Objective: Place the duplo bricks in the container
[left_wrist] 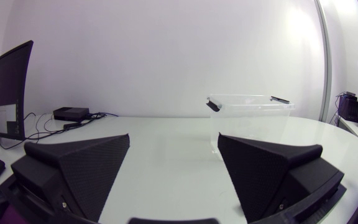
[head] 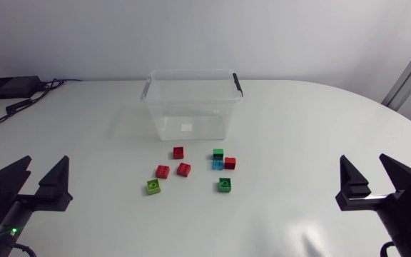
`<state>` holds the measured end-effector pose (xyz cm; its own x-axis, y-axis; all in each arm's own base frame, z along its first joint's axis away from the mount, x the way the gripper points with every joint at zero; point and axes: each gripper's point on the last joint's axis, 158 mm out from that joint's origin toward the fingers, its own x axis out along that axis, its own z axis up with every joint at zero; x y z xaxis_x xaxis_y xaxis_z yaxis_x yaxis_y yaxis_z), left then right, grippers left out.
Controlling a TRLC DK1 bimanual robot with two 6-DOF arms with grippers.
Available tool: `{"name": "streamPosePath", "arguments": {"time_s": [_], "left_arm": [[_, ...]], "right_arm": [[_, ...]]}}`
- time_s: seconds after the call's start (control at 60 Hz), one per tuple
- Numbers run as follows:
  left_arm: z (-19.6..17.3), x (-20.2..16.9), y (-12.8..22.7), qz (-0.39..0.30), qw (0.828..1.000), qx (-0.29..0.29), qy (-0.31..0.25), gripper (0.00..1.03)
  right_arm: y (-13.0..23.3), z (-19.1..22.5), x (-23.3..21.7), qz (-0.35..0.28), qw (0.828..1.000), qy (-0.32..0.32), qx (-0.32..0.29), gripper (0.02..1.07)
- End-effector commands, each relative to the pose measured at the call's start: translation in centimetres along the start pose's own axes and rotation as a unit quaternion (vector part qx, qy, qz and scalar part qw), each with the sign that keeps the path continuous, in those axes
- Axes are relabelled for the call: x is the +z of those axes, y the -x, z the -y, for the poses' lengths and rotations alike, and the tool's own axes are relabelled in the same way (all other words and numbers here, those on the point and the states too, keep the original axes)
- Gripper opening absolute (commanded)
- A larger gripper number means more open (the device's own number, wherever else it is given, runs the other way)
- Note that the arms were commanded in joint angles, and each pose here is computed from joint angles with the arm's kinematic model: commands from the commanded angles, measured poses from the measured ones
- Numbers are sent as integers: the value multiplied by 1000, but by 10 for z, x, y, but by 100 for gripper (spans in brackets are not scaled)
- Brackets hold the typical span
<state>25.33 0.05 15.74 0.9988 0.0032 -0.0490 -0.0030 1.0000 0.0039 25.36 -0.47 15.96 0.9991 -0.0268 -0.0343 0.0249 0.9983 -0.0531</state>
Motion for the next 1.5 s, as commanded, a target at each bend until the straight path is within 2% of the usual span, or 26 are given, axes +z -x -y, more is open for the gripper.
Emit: {"name": "streamPosePath", "arguments": {"time_s": [0.0,0.367,0.45,0.583,0.65,0.75,0.9,1.017,1.117,1.183,1.217,1.267,1.383,1.483], "left_arm": [[3,-5,0,-2,1000,-6,-7,99],[3,-3,0,2,1000,-6,-5,99],[4,8,2,13,1000,-8,-4,99],[5,51,13,26,1000,-11,-4,97],[6,66,12,6,1000,-14,-5,97],[12,76,4,-40,999,-26,-4,97],[28,54,-23,-147,988,-52,-8,96],[40,19,-46,-256,964,-68,-30,96],[46,-7,-67,-316,942,-85,-73,94],[63,-28,-78,-342,910,-146,-186,91],[69,-38,-79,-350,895,-168,-217,91],[77,-54,-81,-369,882,-191,-221,92],[100,-94,-73,-405,831,-280,-257,93],[115,-119,-64,-415,796,-335,-284,93]], "right_arm": [[-1,-3,-10,-10,1000,-9,6,102],[-1,-4,-10,-10,1000,-8,9,102],[0,-7,-6,-3,1000,-9,15,102],[4,-10,23,24,999,-10,21,102],[6,-12,40,35,999,-13,28,102],[0,-14,51,18,999,-16,30,102],[-14,-16,55,-20,999,-26,34,102],[-20,-21,59,-31,998,-31,42,102],[-25,-26,57,-47,997,-31,49,102],[-32,-30,50,-69,996,-29,57,102],[-35,-33,46,-81,994,-29,64,102],[-40,-36,37,-103,992,-31,66,102],[-49,-42,17,-153,983,-47,86,102],[-53,-47,0,-203,970,-75,109,102]]}}
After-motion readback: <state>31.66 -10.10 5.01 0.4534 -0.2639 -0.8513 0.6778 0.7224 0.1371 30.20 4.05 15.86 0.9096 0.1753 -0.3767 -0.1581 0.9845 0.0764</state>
